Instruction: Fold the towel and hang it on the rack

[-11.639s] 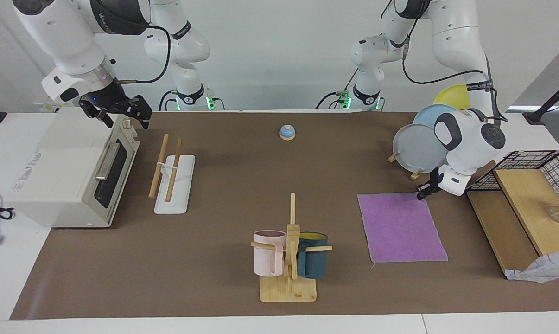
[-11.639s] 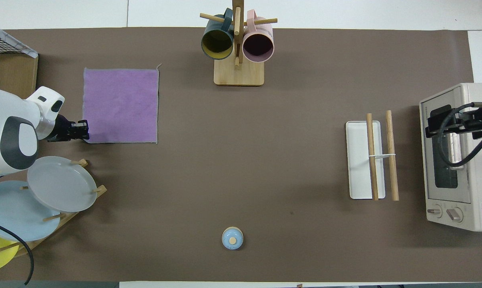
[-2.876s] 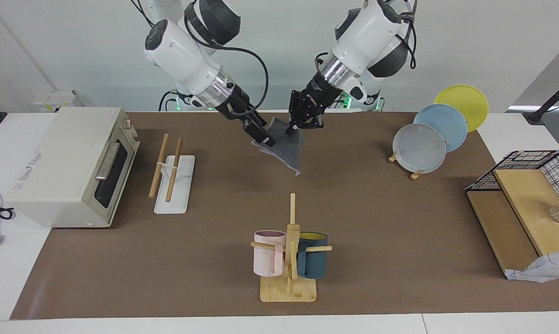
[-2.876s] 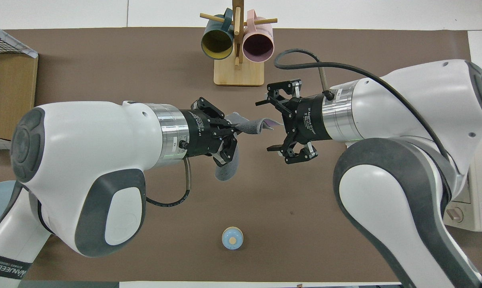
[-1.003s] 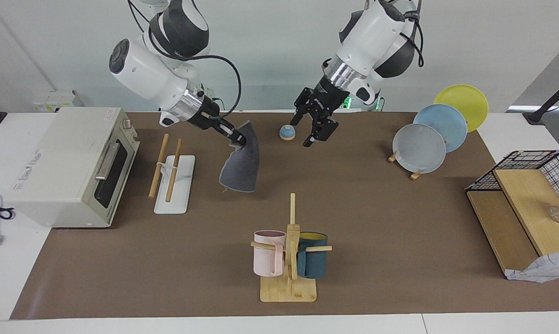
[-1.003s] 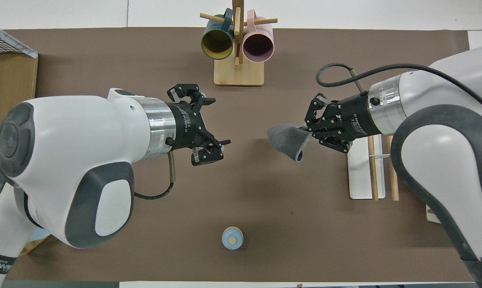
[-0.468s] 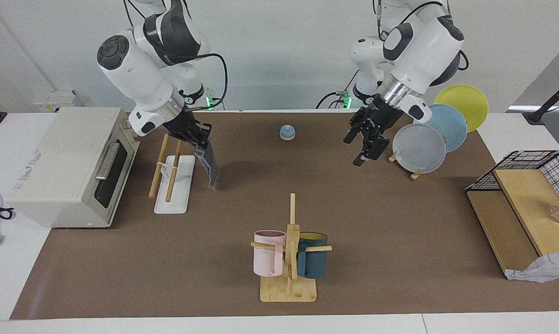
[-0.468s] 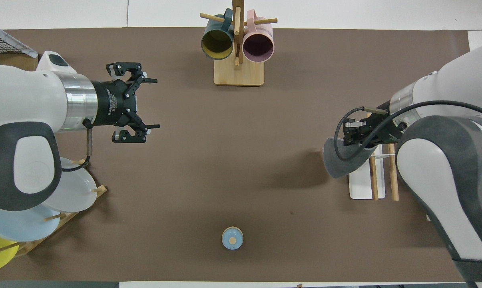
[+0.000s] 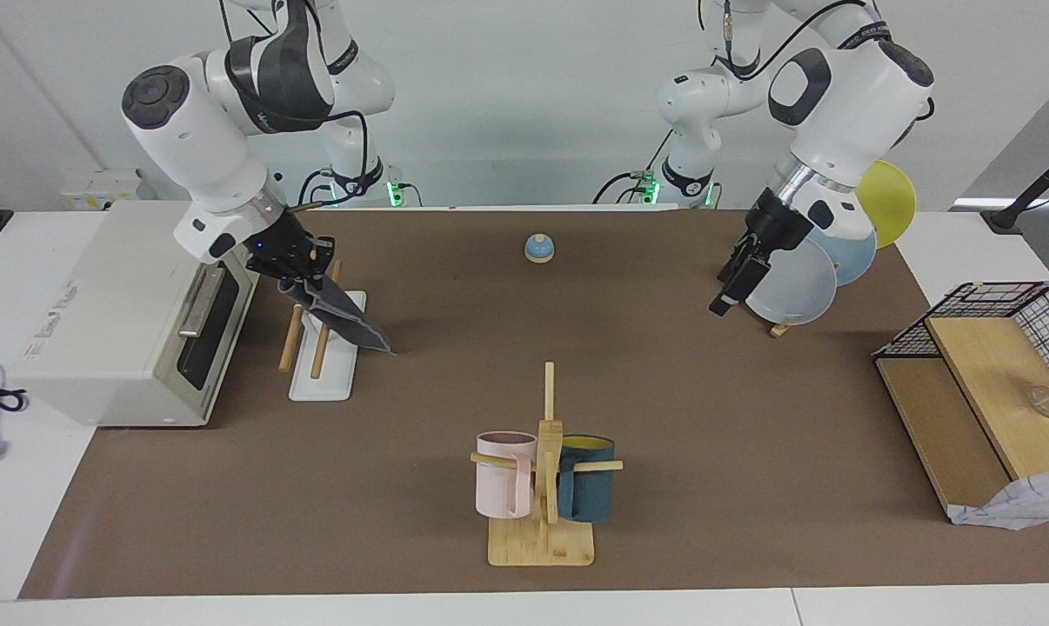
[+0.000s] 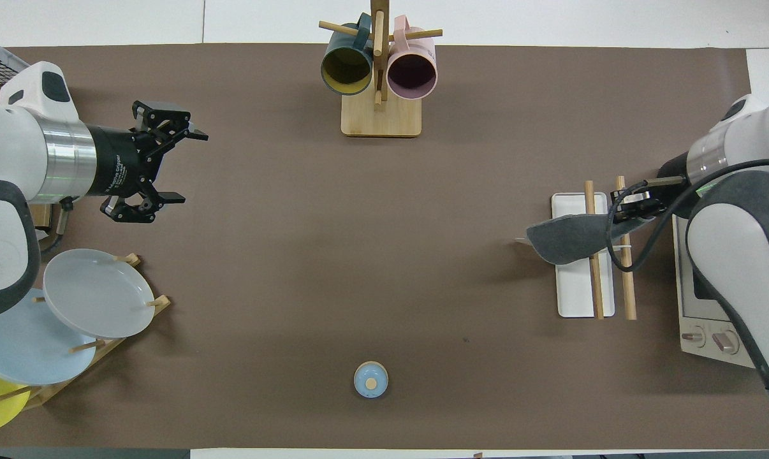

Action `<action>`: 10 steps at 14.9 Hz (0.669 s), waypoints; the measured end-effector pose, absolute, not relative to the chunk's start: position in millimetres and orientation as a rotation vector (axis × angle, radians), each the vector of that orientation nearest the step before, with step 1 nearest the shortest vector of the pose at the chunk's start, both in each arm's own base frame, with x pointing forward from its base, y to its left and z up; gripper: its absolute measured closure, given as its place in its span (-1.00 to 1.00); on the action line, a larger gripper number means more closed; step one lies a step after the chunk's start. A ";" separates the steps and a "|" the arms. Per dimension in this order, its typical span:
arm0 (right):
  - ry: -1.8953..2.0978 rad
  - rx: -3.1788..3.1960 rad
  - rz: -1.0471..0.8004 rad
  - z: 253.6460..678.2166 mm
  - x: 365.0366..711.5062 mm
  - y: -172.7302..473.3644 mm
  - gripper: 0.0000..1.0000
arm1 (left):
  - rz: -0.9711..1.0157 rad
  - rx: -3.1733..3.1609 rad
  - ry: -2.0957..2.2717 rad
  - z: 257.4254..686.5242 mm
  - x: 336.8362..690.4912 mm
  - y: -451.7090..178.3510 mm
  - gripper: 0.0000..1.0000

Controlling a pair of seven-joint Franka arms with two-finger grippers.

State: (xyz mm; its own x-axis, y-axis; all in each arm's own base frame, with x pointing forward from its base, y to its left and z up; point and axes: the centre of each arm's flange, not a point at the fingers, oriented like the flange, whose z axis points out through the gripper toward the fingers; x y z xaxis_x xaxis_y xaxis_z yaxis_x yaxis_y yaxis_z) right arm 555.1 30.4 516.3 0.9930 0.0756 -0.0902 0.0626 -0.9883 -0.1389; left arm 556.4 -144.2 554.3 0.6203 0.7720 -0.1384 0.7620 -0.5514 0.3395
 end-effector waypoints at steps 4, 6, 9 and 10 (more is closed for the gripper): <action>-0.157 -3.036 0.156 510.9 554.2 9.0 0.96 | 0.148 2.707 0.960 552.1 558.6 -122.4 -1.00; -0.193 -3.079 0.162 508.0 553.9 -1.5 0.96 | 0.177 2.843 0.792 555.3 558.3 -110.5 -1.00; -0.254 -3.107 0.132 498.5 554.1 -35.5 0.96 | 0.174 2.997 0.514 566.4 557.1 -90.6 -1.00; -0.257 -3.105 0.125 492.6 552.5 -49.2 0.96 | 0.166 3.042 0.429 569.5 555.9 -86.0 -1.00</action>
